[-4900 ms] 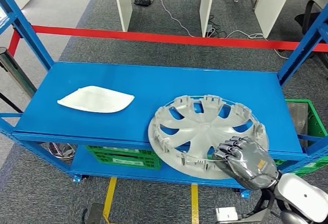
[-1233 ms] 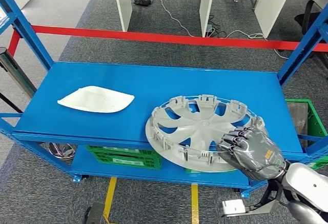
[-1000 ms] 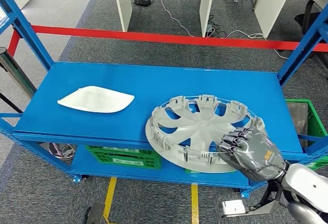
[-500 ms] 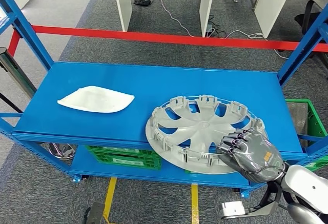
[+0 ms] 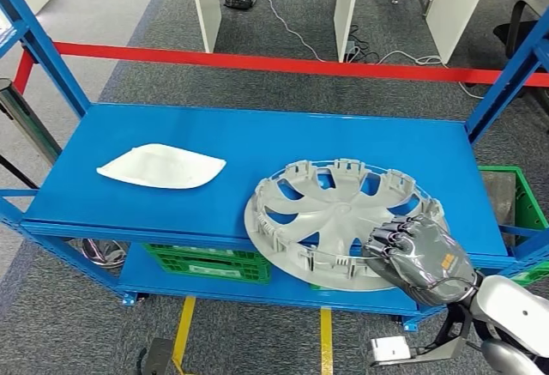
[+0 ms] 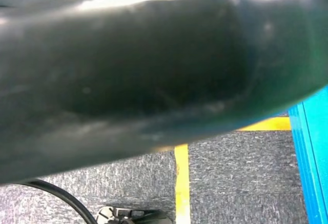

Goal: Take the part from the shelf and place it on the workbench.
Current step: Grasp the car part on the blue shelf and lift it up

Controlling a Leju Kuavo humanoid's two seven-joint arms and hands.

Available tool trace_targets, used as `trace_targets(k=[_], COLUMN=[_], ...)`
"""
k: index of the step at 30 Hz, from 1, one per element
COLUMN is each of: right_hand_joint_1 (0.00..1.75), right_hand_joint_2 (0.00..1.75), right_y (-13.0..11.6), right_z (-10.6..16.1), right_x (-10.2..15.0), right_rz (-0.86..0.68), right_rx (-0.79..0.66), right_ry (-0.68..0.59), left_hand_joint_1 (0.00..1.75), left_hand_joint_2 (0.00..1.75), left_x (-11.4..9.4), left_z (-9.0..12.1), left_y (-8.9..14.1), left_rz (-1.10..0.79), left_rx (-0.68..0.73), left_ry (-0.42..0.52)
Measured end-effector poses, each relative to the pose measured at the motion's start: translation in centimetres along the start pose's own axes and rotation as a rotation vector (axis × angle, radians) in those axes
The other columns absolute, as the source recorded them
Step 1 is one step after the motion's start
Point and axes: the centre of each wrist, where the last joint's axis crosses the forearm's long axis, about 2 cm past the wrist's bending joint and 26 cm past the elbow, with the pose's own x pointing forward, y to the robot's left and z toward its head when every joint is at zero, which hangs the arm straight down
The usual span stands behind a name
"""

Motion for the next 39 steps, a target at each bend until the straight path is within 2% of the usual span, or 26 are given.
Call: trace_targets(k=[39], right_hand_joint_1=[1.75], right_hand_joint_2=[1.75], right_y=[-0.10], right_z=[-0.07], right_x=[-0.11], right_rz=[-0.001], right_rx=[-0.004], right_ry=[-0.001], left_hand_joint_1=[0.00], left_hand_joint_2=[0.00], left_x=[0.39], left_z=[-0.20], left_y=[-0.24], left_rz=[0.005], left_rx=[0.011], left_ry=[0.003])
